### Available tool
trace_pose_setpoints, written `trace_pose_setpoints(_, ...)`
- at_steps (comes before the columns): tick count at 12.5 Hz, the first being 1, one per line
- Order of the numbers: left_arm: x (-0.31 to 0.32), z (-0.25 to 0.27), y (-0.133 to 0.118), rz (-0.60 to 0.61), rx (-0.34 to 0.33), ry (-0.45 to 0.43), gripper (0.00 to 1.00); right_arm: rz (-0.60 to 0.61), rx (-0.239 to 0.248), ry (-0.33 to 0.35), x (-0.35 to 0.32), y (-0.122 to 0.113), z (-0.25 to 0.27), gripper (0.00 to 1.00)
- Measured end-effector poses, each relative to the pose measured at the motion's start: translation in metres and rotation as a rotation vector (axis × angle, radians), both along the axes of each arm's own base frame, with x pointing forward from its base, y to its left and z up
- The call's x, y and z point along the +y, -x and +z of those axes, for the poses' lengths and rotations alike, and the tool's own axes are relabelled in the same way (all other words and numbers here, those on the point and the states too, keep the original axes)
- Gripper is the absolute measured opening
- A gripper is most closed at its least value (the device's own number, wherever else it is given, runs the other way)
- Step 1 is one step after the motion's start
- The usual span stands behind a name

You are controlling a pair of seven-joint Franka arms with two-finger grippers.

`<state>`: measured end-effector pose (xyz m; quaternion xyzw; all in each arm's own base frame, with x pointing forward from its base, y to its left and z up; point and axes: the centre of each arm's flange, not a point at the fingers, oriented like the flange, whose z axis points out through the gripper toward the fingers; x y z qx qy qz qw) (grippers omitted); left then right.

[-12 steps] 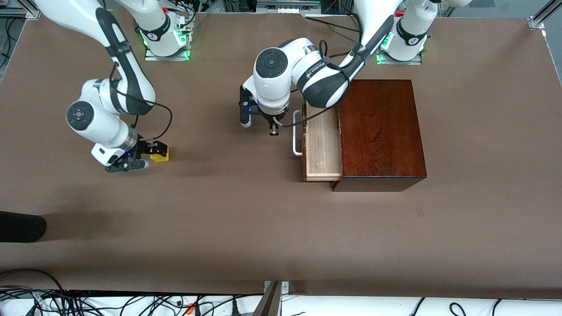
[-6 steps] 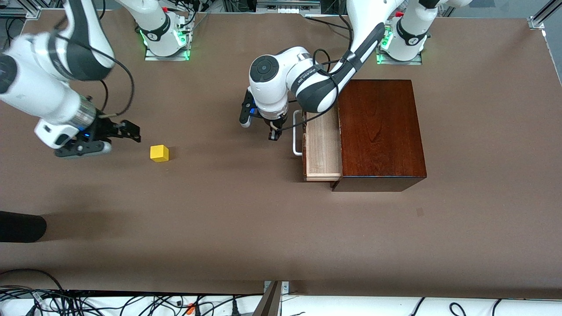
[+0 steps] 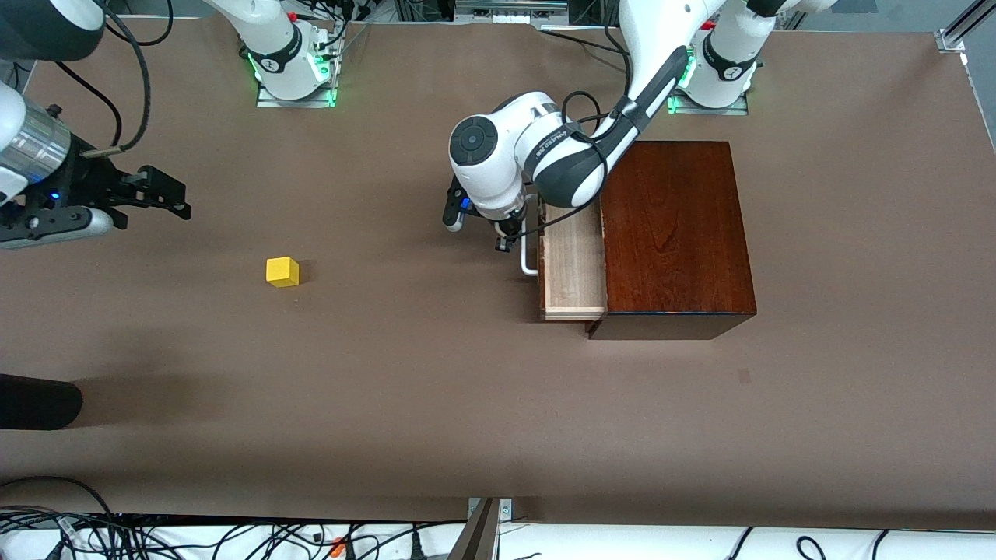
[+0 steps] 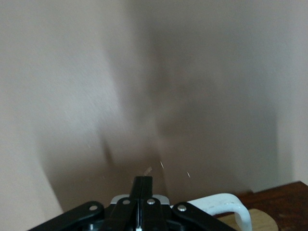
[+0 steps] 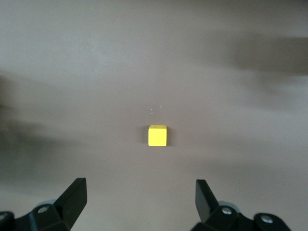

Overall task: Open drawer, take yellow block, close drawer
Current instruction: 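Push the drawer shut into the wooden box with the left gripper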

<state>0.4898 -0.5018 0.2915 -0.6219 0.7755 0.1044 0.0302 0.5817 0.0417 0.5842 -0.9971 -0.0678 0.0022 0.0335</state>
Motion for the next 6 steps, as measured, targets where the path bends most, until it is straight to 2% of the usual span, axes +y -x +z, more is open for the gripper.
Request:
trace_pose_setpoints(3, 0.020, 0.000, -0.017, 0.005, 0.017, -0.010, 0.05, -0.002, 0.007, 0.012, -0.003, -0.002, 0.002, 1.00)
trace_pose_setpoints(6, 0.034, -0.002, -0.023, 0.015, 0.045, -0.042, 0.07, -0.002, 0.010, 0.054, -0.009, -0.003, 0.000, 1.00)
